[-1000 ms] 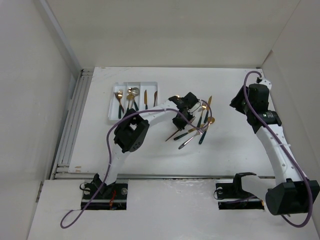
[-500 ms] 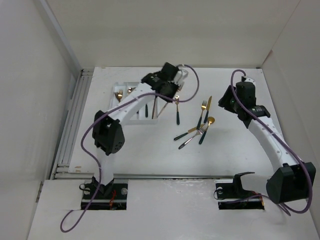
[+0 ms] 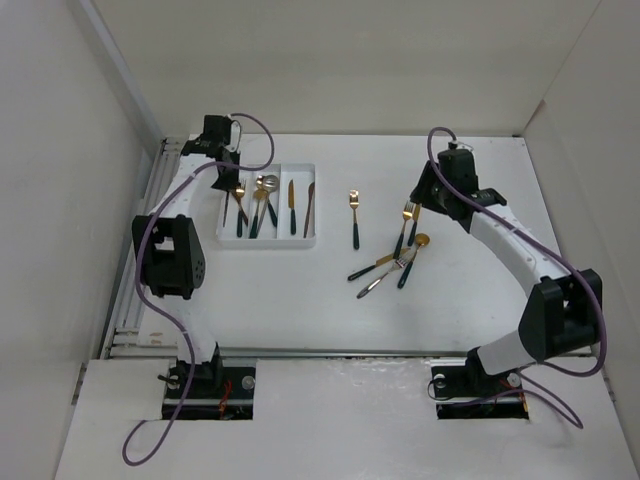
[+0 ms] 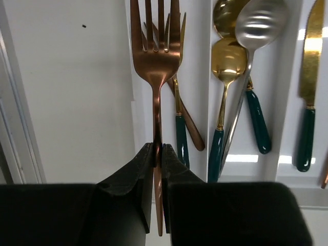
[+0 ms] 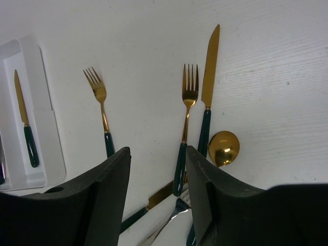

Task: Sort the eating utensils into containers

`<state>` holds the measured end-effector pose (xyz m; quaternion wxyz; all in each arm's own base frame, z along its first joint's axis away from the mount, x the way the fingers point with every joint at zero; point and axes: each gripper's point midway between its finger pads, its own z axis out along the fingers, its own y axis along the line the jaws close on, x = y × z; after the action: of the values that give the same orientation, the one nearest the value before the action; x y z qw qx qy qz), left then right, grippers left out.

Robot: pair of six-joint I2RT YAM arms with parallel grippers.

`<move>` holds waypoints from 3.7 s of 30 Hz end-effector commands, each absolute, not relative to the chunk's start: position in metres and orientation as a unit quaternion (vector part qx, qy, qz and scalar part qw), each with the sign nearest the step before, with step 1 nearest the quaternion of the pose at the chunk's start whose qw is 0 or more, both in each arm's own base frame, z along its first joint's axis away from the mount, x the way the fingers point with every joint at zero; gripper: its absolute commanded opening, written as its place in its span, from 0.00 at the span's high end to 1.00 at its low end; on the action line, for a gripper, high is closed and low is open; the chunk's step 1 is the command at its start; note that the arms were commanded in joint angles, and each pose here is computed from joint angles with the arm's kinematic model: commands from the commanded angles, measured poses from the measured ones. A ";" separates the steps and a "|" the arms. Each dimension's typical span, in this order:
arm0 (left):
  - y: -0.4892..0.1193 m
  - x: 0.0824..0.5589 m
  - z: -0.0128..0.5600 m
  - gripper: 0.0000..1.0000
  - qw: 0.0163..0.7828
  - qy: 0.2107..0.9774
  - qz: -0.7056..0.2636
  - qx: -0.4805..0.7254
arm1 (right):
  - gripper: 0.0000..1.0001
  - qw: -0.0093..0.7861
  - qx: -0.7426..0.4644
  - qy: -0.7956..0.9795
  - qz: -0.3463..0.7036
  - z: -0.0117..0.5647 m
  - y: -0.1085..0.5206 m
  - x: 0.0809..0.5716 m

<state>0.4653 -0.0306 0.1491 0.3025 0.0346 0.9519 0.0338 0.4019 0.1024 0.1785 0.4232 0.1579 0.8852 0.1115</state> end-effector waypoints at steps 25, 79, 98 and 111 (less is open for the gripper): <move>-0.022 0.489 0.103 0.43 0.291 0.956 0.010 0.011 | 0.41 0.356 0.173 0.917 0.048 0.133 0.099 0.416; -0.153 0.433 0.238 0.36 0.362 0.895 -0.161 0.205 | 1.00 0.369 0.090 0.915 0.138 0.160 0.162 0.464; -0.303 0.357 0.278 0.14 0.307 0.795 -0.385 0.355 | 1.00 0.457 0.061 0.810 0.361 0.308 0.307 0.423; -0.292 0.373 0.245 0.43 0.304 0.830 -0.335 0.325 | 1.00 0.440 0.067 0.802 0.399 0.319 0.325 0.403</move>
<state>0.3681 -0.2905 0.2463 0.2970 0.3298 0.8307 -0.3361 0.4101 0.3140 0.2665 0.4084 0.0724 0.8423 0.3443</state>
